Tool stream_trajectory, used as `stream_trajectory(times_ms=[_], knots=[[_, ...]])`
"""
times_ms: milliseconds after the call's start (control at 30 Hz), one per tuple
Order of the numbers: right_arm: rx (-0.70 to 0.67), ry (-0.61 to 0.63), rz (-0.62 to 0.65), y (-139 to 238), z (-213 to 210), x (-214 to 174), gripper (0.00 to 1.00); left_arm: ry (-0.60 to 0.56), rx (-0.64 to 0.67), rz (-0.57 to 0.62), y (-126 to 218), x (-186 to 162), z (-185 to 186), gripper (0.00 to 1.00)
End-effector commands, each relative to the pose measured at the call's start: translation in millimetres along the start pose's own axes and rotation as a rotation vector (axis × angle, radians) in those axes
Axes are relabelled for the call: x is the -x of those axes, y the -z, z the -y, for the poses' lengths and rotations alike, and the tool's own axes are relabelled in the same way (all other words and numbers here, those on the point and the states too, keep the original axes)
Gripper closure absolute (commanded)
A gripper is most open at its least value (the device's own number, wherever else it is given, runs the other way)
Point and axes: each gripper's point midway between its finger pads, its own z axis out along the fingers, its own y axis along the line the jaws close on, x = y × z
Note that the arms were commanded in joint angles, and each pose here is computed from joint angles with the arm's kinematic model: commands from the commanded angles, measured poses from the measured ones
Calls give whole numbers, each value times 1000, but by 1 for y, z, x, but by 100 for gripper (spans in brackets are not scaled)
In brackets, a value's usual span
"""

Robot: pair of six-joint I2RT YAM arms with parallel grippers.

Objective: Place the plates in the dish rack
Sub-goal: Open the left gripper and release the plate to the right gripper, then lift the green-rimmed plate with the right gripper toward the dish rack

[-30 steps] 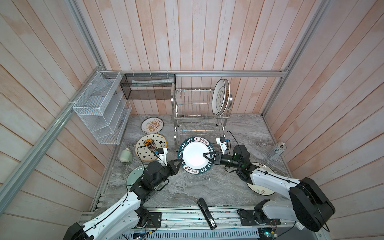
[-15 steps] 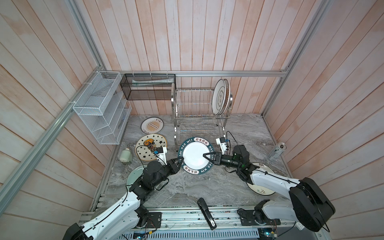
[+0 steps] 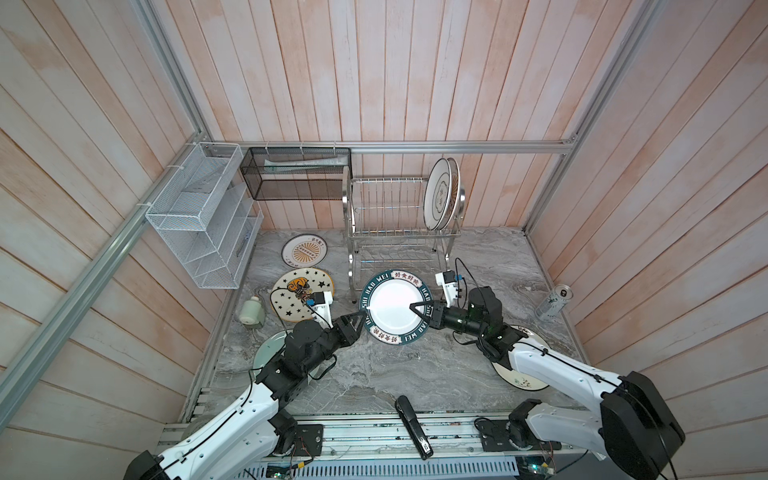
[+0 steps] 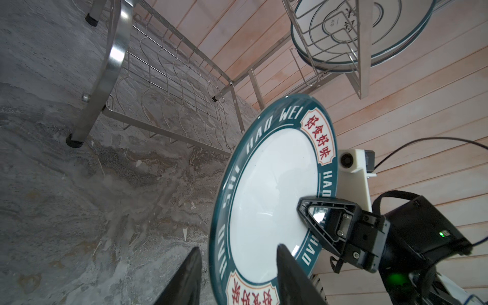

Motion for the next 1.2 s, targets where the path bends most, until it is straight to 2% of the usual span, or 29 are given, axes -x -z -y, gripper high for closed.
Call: stream_trajectory(times_ms=[0,367,667,900,1167], knots=[[-17,138,65,4,-22,25,100,-35,39,51,5,15,3,52],[12,362,135,15,-86,65,100,-36,110,113,18,26,-8,52],[19,512,337,47,-145,132,100,-35,140,41,11,17,-10,51],[-126,551,531,60,-161,199,100,-25,126,-46,-4,4,-7,51],[-330,568,644,47,-155,260,100,-38,109,-95,-6,-2,1,51]])
